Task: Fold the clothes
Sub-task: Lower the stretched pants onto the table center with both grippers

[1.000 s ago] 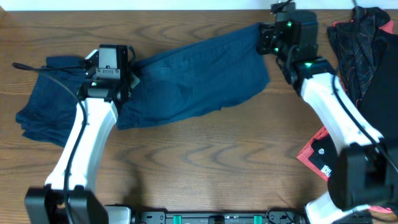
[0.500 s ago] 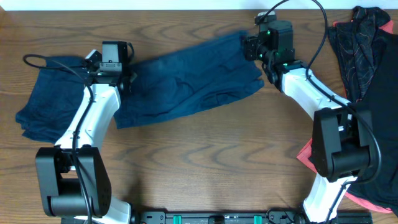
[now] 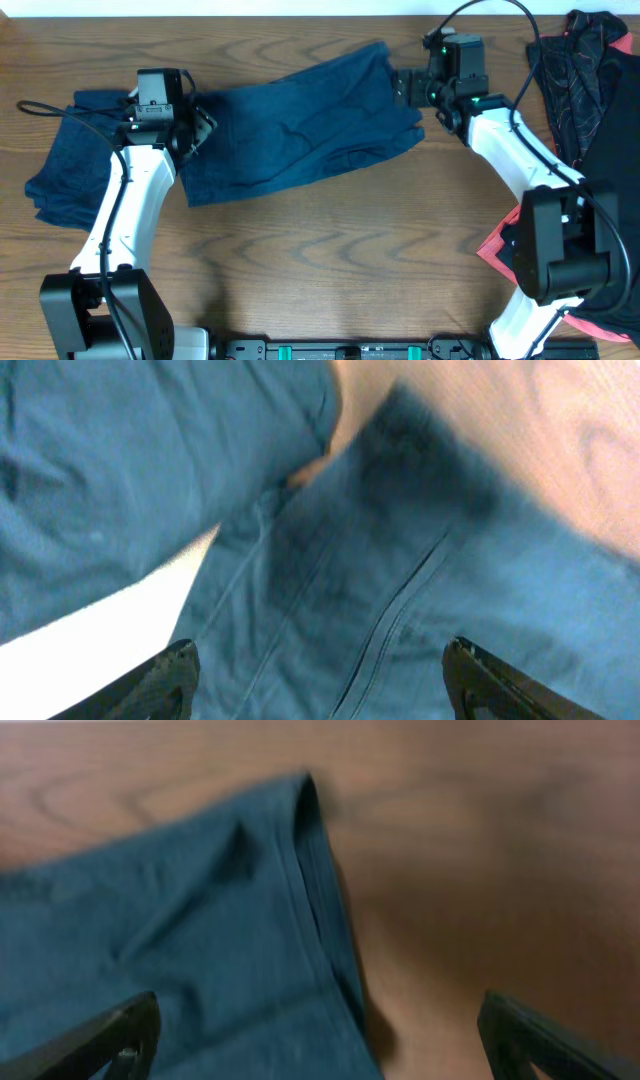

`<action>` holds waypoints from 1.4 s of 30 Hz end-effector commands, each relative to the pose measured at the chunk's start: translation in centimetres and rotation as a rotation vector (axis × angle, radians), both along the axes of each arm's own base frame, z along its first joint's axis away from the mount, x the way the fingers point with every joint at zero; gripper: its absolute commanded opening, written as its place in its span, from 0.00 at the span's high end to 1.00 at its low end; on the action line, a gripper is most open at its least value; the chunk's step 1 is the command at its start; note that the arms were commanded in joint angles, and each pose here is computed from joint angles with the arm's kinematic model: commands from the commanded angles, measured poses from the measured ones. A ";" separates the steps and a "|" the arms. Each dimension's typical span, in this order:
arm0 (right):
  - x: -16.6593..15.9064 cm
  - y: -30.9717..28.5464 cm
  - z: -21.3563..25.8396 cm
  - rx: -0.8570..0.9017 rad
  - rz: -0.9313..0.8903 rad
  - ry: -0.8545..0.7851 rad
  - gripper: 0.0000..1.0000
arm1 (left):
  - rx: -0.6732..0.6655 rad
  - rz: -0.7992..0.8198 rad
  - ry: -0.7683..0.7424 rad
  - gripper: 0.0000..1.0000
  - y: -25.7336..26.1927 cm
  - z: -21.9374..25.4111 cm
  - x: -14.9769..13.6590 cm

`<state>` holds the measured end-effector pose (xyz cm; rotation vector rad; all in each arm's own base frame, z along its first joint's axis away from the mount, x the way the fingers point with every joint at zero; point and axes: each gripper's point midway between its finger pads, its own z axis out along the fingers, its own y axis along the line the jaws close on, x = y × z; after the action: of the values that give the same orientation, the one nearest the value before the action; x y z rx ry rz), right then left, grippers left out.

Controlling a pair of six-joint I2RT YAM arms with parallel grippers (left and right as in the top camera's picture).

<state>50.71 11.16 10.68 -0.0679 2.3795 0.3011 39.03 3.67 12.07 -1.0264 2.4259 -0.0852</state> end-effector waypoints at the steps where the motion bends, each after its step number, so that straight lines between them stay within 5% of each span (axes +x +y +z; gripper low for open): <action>1: -0.7 -1.1 -0.6 0.000 -0.060 0.060 0.01 | -0.014 -0.049 0.039 0.22 -0.5 -0.9 -0.2; 10: -2.0 0.3 -5.4 0.148 -0.035 0.229 0.02 | -0.027 -0.052 0.201 0.23 -0.6 -6.3 -1.1; 18: -3.2 0.6 -9.0 0.154 -0.055 0.331 0.18 | -0.045 -0.056 0.282 0.23 -0.9 -8.3 -2.1; 21: -3.6 0.7 -9.9 0.155 -0.053 0.359 0.57 | -0.053 -0.061 0.295 0.25 -1.1 -8.4 -2.4; 24: -3.9 0.3 -10.3 0.143 -0.064 0.378 0.99 | -0.079 -0.071 0.319 0.48 -1.7 -8.5 -3.0; 26: -4.2 -0.7 -10.5 0.124 -0.091 0.395 0.99 | -0.100 -0.087 0.330 0.69 -2.4 -8.6 -3.3; 32: -6.3 -7.4 -10.7 0.037 -0.308 0.493 0.99 | -0.176 -0.230 0.381 0.85 -6.0 -8.7 -4.6; 42: -9.2 -17.5 -5.5 -0.043 -0.536 0.487 0.99 | -0.298 -0.375 0.430 0.85 -10.7 -6.9 -7.2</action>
<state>41.18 -4.82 2.23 0.6841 2.8362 0.0758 31.35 -5.69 3.59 -0.8280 3.0720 -0.2799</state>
